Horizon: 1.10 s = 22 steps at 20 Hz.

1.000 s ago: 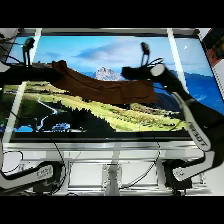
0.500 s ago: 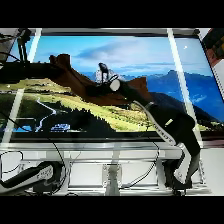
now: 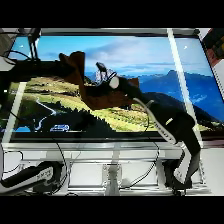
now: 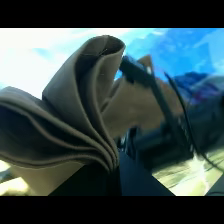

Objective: Fold the clothes and pants, and hang the long-sleeved shirts on hangers.

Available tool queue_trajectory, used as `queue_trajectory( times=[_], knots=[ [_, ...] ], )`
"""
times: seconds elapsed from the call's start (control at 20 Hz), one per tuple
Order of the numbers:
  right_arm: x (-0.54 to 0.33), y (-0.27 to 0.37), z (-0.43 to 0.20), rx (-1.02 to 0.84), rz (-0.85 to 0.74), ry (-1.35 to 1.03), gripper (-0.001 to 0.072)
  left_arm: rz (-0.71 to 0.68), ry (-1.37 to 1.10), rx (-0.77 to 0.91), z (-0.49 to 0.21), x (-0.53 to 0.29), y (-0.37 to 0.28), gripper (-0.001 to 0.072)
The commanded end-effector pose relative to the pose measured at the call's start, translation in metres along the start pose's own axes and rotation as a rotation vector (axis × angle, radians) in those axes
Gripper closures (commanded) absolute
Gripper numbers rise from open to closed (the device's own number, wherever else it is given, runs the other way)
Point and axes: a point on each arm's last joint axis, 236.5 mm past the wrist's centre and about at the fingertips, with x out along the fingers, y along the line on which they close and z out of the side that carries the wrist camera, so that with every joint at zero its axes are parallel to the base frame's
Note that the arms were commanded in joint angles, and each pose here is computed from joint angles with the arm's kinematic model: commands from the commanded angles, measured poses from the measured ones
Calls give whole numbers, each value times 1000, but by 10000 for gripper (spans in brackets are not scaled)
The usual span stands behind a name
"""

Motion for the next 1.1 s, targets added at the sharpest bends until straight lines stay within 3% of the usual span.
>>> queue_trajectory(
  times=[0.0, 0.15, 0.45, 0.5, 0.55, 0.6, 0.7, 1.05],
  knots=[
    [-72, -85, 1, -35, -206, 109, 701, -42, 3, 22, -2, 43, -26, 689],
    [-154, -135, 19, 9, -320, 79, 701, -43, -12, 48, -8, 102, -51, 689],
    [-246, -181, 38, 115, -391, -39, 700, 56, -131, 67, -27, 207, -92, 674],
    [-251, -187, 37, 130, -397, -36, 698, 51, -117, 73, -36, 216, -99, 534],
    [-255, -193, 34, 144, -402, -30, 675, 32, -94, 80, -46, 222, -108, 240],
    [-258, -198, 34, 155, -406, -33, 608, 20, -85, 85, -50, 225, -115, 47],
    [-263, -205, 35, 165, -414, -43, 436, 14, -93, 90, -47, 222, -120, 35],
    [-259, -213, 39, 3, -426, -20, 438, 36, -172, 70, 2, 174, -94, 37]
  ],
)
